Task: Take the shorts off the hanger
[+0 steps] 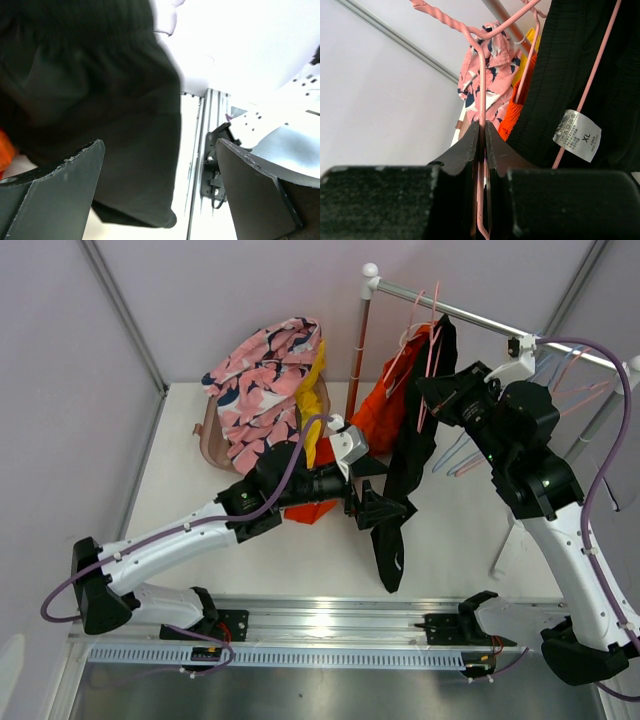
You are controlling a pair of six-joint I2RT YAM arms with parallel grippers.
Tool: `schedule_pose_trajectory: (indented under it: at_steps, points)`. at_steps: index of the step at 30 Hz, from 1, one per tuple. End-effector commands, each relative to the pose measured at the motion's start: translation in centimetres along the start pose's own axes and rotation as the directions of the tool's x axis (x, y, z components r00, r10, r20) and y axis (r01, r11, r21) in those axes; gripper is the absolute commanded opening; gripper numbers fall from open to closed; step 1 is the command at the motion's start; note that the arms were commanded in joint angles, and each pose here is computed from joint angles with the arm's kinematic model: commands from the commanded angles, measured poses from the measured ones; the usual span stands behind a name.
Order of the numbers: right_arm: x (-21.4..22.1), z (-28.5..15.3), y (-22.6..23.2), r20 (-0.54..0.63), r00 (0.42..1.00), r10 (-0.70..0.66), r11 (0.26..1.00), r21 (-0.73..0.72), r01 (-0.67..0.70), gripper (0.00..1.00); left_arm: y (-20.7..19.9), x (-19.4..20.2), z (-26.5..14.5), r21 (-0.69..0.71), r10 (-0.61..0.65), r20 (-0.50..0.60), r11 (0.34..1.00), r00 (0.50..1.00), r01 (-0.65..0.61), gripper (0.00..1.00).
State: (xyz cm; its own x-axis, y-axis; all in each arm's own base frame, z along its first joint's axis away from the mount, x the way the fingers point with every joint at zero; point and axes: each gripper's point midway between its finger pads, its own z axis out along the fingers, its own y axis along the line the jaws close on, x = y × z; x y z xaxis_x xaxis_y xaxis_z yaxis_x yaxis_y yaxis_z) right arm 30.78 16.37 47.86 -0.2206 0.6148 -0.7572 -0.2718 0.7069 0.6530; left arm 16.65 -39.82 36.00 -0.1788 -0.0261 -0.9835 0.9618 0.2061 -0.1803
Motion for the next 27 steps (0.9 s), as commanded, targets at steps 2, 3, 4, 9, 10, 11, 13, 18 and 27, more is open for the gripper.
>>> schedule_pose_trajectory:
  at_steps: [2,3,4,9,10,11,13,18,27]
  points:
    - [-3.5,-1.1,2.5,0.127,0.991,0.031,0.996,-0.084,-0.02,0.0,-2.7,-3.9,0.1,0.076,0.019,0.105,0.997,0.994,-0.027,0.99]
    - [-3.5,-1.0,2.5,0.129,0.991,0.028,0.996,-0.084,-0.017,0.0,-2.7,-3.5,0.3,0.074,0.019,0.1,0.997,0.995,-0.026,0.99]
    - [-3.6,-1.0,2.6,0.131,0.991,0.028,0.996,-0.085,-0.017,0.0,-2.7,-3.0,0.6,0.072,0.017,0.091,0.997,0.996,-0.023,0.99]
    - [-3.6,-0.9,2.1,0.136,0.991,0.017,0.998,-0.065,-0.008,0.0,-1.7,-0.7,2.2,0.064,-0.007,0.055,0.998,0.998,0.004,0.98]
    - [-3.5,-0.9,2.0,0.134,0.991,0.016,0.998,-0.059,-0.008,0.0,-1.7,-0.5,2.5,0.068,-0.012,0.055,0.998,0.998,0.008,0.98]
    - [-3.7,-1.1,2.1,0.138,0.99,0.02,0.998,-0.064,-0.011,0.0,-1.2,0.4,3.0,0.057,-0.018,0.042,0.998,0.999,0.015,0.96]
    - [-3.7,-1.3,2.2,0.138,0.99,0.03,0.997,-0.072,-0.02,0.0,-0.8,0.5,3.5,0.044,-0.014,0.052,0.999,0.999,0.012,0.93]
    - [-4.2,-2.3,2.5,0.151,0.988,0.035,0.997,-0.08,-0.023,0.0,1.1,2.5,6.0,-0.003,-0.01,-0.001,1.0,1.0,0.01,0.53]
    - [-5.2,-3.3,1.9,0.183,0.983,0.014,0.999,-0.045,-0.006,0.0,1.3,1.8,5.5,-0.07,-0.022,0.014,0.997,1.0,0.023,0.0]
